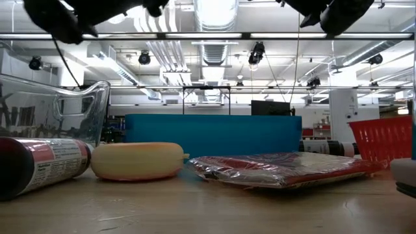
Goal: Pick & Place Food Item
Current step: Put the top left black food coloring bottle into the blue bin
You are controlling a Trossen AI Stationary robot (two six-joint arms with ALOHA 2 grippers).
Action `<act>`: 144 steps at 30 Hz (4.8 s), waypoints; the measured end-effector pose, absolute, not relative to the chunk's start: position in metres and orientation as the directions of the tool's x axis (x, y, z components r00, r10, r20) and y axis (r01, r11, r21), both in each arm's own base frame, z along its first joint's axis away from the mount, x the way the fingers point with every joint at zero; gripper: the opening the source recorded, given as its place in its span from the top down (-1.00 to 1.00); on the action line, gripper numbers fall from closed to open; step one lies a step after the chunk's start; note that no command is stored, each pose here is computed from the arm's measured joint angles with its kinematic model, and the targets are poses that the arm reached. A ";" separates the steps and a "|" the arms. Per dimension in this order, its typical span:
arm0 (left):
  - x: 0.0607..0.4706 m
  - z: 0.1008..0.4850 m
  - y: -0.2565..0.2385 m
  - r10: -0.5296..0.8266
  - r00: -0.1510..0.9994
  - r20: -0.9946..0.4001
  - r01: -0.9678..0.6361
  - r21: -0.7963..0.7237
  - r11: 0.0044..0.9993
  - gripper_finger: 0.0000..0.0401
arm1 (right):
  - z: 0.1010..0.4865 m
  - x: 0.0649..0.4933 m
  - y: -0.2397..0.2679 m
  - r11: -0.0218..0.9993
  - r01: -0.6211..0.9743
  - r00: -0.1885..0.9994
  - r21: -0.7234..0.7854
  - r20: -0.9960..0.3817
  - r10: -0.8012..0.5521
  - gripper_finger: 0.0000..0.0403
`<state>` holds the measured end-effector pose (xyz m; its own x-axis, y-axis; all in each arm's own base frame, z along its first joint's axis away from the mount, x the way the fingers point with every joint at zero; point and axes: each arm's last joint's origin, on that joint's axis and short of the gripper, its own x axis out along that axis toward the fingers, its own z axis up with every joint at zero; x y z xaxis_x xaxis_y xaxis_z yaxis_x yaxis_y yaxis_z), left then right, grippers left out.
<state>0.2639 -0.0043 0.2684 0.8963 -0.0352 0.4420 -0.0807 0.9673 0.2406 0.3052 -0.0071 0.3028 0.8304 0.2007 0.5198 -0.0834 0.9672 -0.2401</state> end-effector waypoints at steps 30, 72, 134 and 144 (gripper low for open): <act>0.328 0.293 -0.010 -0.212 0.723 0.657 -0.068 0.374 0.925 -0.58 | 0.308 0.300 -0.003 0.955 -0.119 0.776 -0.271 0.575 0.260 0.40; 0.331 0.295 -0.008 -0.254 0.709 0.658 -0.097 0.447 0.889 0.44 | 0.308 0.300 -0.002 0.945 -0.162 0.769 -0.284 0.564 0.301 0.40; 0.279 0.281 0.030 0.145 0.928 -0.342 -0.054 0.262 0.963 0.44 | 0.311 0.211 -0.013 0.988 0.103 0.946 -0.114 -0.296 -0.132 -0.27; 0.289 0.245 0.031 0.109 0.836 -0.538 -0.013 0.179 0.984 0.44 | 0.301 0.209 -0.015 0.978 0.172 0.901 -0.121 -0.383 -0.206 -0.26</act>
